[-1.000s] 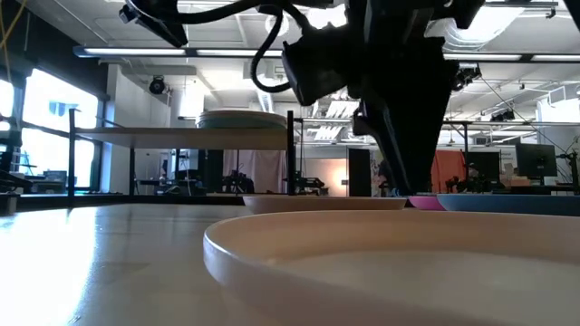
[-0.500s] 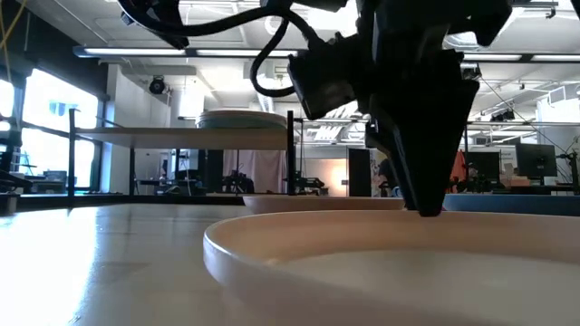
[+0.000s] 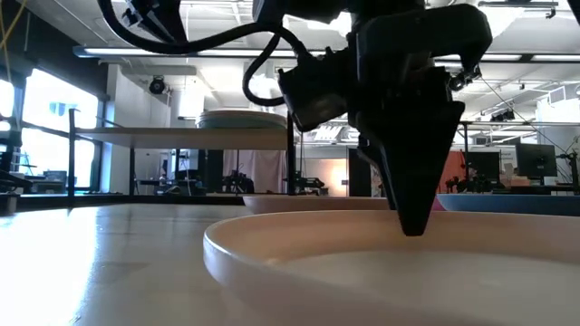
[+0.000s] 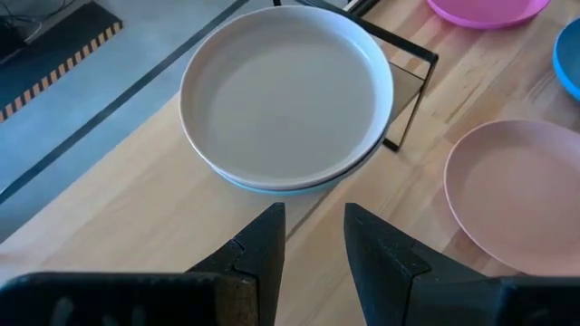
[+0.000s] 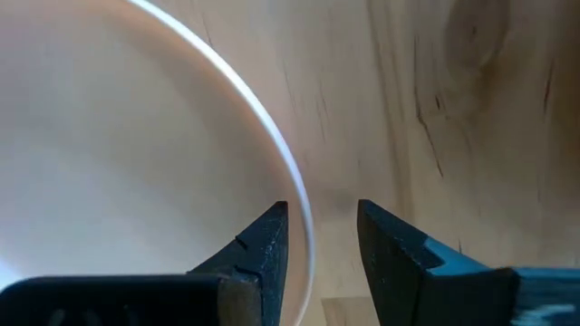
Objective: Place and stack plates onto a shelf
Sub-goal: Stack the white plate on top of the gray plate on the shelf
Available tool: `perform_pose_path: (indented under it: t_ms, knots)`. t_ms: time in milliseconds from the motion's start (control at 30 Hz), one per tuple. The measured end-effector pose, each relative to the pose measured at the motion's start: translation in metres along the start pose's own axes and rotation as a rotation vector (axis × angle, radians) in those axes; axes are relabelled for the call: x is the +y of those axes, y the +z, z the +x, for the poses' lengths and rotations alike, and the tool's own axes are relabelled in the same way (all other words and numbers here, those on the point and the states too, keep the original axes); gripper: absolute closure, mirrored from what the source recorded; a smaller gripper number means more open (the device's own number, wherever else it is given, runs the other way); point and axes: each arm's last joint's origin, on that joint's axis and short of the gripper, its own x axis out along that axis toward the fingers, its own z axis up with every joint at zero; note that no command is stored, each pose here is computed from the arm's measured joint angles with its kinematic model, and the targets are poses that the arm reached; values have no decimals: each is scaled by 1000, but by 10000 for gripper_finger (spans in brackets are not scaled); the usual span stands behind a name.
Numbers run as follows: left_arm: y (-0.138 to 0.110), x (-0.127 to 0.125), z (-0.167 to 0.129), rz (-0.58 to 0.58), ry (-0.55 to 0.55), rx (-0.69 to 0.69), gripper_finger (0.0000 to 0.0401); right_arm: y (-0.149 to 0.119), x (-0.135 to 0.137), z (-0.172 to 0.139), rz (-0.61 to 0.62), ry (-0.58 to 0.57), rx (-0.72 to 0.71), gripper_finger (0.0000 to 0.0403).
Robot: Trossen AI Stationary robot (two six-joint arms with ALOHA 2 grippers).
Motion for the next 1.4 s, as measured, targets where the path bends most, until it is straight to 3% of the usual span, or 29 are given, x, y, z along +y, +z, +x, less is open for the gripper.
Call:
perform_pose_path:
  t_ms: [233,467,700,867,1133,1400]
  knots:
    - [0,0,0,34,0,1,295,2,-1,7,-7,3,10,299]
    - [0,0,0,43,-2,2,295,5,-6,6,36,21,29,391]
    - [0,-1,0,82,-25,7,295,10,-6,0,31,32,29,400]
    - [0,-1,0,74,-25,7,295,18,-5,-17,10,18,-6,402]
    - [0,-1,0,83,-25,7,295,30,-13,-62,14,-99,-48,403]
    - [0,-1,0,239,-25,5,295,46,-34,-119,41,-195,-157,403]
